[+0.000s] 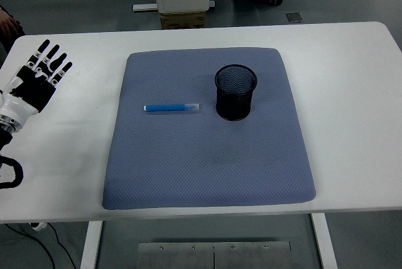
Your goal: Left hand places marker in pen holder
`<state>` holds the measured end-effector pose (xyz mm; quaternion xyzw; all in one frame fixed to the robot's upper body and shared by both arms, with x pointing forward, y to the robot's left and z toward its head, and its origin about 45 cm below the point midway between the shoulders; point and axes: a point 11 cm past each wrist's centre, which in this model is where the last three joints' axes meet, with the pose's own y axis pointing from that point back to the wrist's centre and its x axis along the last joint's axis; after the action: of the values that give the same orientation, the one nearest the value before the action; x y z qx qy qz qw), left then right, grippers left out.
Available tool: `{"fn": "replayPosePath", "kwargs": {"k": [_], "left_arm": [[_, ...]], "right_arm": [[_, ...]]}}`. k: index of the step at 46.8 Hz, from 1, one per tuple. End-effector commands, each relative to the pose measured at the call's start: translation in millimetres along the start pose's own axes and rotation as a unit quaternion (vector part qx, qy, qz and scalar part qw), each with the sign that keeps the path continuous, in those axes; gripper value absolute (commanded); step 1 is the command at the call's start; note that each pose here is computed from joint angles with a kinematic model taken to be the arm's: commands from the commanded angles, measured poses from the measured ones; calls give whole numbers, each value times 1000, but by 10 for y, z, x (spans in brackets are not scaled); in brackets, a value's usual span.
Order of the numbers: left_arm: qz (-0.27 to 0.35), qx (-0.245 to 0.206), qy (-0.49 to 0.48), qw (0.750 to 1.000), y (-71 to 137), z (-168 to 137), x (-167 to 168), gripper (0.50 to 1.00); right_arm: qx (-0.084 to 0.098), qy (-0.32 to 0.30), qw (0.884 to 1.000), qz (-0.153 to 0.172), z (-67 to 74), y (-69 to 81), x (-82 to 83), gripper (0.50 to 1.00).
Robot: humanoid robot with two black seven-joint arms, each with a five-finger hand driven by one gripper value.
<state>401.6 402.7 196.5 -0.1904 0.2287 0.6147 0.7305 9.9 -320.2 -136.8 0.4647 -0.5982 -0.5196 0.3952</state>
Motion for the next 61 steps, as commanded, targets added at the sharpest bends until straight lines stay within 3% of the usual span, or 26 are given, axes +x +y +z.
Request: {"fn": "replayPosePath", "kwargs": {"k": [1, 46, 61], "left_arm": [[0, -1, 0, 1000, -6, 7, -4, 1000], [8, -11, -6, 1000, 40, 125, 78, 1000], [-13, 34, -171, 985, -83, 210, -29, 1000]], "right_arm": [[0, 0, 1000, 0, 0, 0, -1, 1000], [0, 0, 1000, 0, -1, 0, 0, 1000], [0, 0, 1000, 0, 0, 0, -1, 1000]]}}
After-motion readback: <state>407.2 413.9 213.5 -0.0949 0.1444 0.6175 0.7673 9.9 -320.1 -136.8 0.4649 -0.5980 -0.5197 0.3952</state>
